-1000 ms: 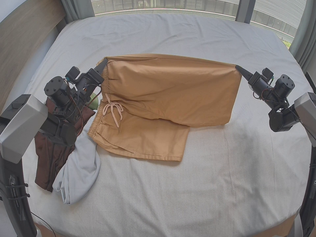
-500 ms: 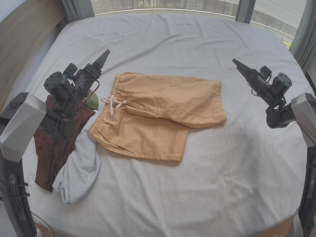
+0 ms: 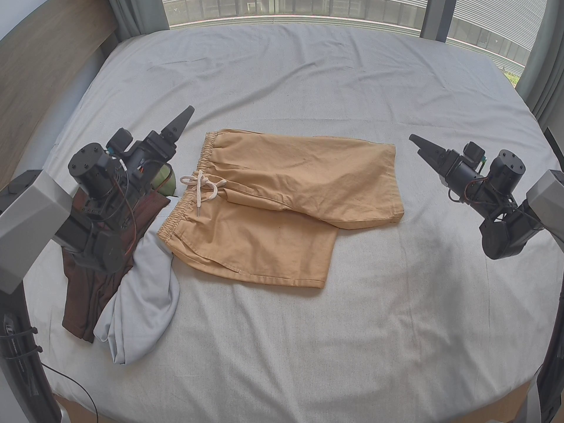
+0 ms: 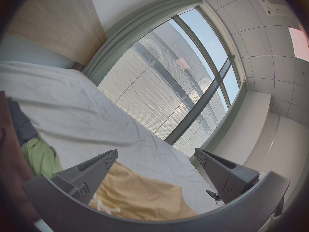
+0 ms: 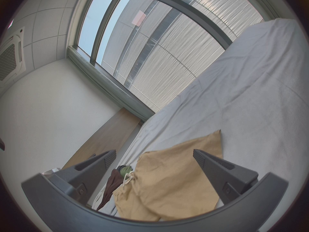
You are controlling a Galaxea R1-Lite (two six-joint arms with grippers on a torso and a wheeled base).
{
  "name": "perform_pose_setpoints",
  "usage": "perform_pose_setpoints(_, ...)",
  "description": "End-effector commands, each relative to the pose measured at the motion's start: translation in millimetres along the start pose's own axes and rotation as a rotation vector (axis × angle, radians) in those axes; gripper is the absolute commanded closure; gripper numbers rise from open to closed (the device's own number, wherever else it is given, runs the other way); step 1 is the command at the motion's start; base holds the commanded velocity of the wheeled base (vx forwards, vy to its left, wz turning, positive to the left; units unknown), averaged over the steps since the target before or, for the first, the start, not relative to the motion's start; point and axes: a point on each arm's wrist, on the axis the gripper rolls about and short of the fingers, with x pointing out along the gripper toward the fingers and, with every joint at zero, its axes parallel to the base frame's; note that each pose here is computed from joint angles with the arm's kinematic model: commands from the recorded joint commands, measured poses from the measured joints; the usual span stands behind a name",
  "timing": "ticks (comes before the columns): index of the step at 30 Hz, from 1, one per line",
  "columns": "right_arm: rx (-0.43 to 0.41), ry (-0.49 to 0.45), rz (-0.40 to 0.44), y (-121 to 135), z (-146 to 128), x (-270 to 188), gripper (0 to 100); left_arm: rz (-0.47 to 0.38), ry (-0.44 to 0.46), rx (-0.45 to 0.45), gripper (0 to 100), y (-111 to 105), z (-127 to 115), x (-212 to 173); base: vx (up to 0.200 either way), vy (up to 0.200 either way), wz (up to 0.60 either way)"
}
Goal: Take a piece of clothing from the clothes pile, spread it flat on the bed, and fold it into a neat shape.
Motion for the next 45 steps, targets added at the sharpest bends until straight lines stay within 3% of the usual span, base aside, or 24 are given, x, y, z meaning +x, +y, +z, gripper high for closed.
perform_pose_setpoints(1,0.024,0.110,0.083,73.5,-29.7,-15.5,0,-0.054,0.117,-0.015,0,-34.5,17.1,-57.9,0.000,0.000,0.00)
perform_pose_setpoints(5,0.021,0.176,0.087,80.8,-52.6,-18.1,0,-0.057,0.225,-0.036,0,-34.4,9.7,-83.7,0.000,0.000,0.00)
perform_pose_setpoints(12,0.012,0.284,0.056,69.6,-90.6,-20.8,0,-0.052,0.362,0.034,0,-28.5,-12.8,-109.4,0.000,0.000,0.00)
perform_pose_setpoints(25,0.069,0.400,0.062,68.3,-136.8,-15.1,0,-0.016,0.432,0.011,0,-22.0,-30.7,-119.6,0.000,0.000,0.00)
perform_pose_setpoints(34,0.100,0.471,0.067,64.8,-167.6,-10.2,0,-0.039,0.477,0.066,0,-22.6,-45.7,-120.2,0.000,0.000,0.00)
perform_pose_setpoints(41,0.021,0.469,0.029,63.1,-191.0,-0.4,0,-0.041,0.480,0.067,0,-22.8,-46.9,-120.1,0.000,0.000,0.00)
perform_pose_setpoints(45,0.017,0.496,0.006,65.2,-197.5,2.0,0,-0.042,0.478,0.066,0,-22.9,-46.7,-119.7,0.000,0.000,0.00)
